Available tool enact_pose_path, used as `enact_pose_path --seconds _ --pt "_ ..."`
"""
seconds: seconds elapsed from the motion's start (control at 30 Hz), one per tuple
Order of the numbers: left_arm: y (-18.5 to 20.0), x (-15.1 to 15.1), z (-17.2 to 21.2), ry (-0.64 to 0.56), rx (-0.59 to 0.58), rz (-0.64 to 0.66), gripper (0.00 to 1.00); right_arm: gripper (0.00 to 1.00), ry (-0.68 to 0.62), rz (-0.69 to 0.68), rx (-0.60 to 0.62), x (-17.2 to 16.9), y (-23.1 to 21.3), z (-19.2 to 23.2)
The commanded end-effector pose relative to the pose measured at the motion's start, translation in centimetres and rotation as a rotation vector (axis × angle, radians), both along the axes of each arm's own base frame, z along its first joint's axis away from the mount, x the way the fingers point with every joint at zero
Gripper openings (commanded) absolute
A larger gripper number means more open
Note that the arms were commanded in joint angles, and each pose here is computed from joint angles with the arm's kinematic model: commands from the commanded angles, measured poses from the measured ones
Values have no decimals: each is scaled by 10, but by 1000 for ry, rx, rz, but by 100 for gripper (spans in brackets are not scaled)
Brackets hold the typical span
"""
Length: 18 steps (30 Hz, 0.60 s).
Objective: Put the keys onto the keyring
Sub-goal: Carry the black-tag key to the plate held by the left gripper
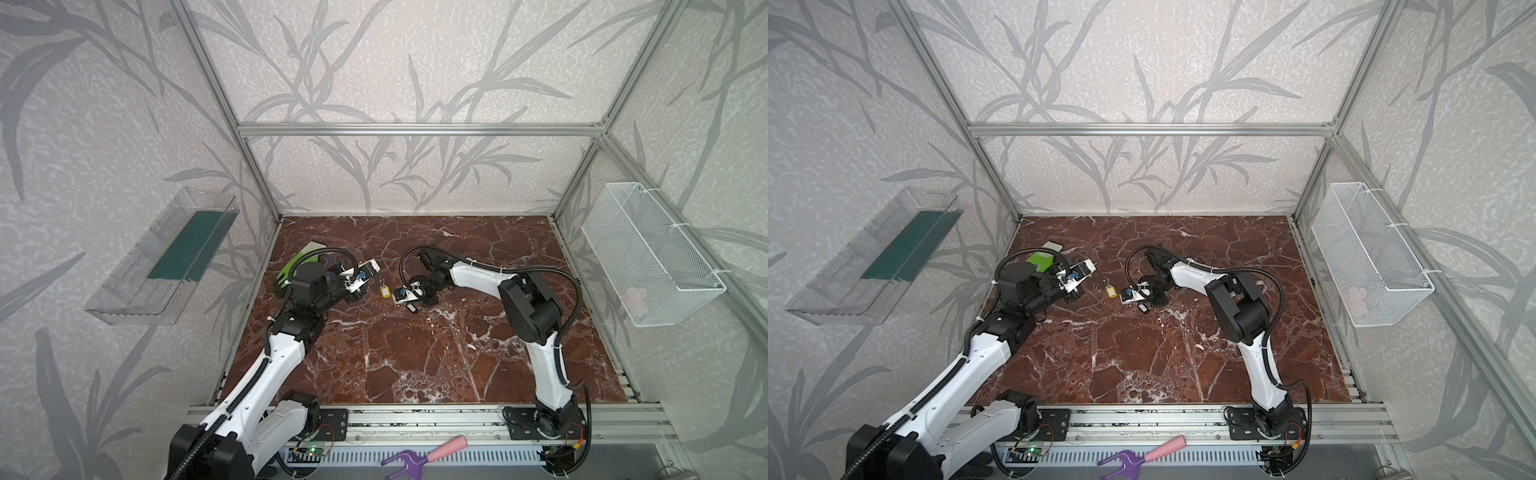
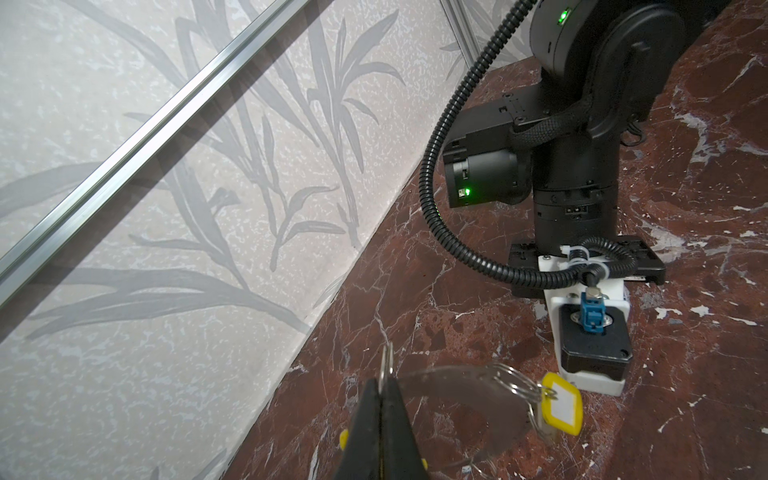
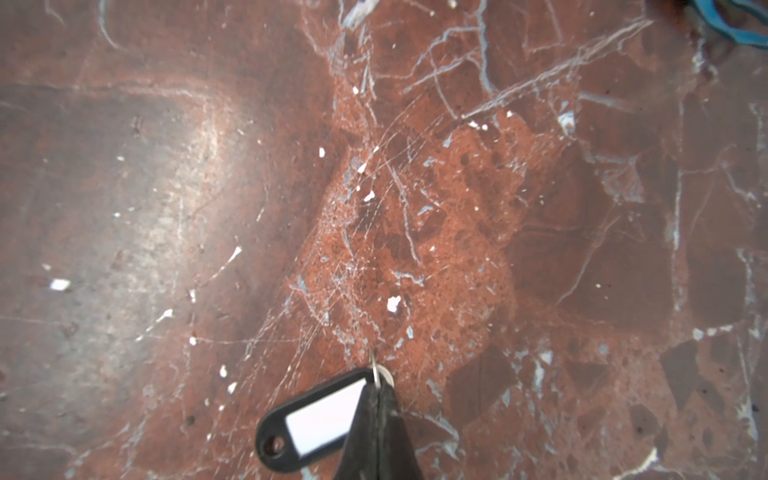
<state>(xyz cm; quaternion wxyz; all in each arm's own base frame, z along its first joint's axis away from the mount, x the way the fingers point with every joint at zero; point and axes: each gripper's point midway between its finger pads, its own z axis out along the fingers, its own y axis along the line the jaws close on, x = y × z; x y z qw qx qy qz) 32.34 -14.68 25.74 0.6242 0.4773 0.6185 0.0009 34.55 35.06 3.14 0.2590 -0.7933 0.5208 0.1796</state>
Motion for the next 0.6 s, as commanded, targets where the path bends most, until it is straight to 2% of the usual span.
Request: enact_pose_path --seconds 0.0,0.23,0.33,0.4,0.57 --pt "-4 -1 6 -28 -18 -28 0 0 3 -48 74 -3 3 38" --pt "-7 1 -1 -8 -15 -48 0 0 80 -210 182 -2 -4 68" --pt "-9 0 -9 7 8 -63 0 0 186 -328 279 5 -7 84" --pt "-8 0 -16 21 29 -65 0 0 282 -338 347 -1 -5 94" --pt "-11 0 -21 31 37 -74 0 0 361 -356 424 -13 -2 107"
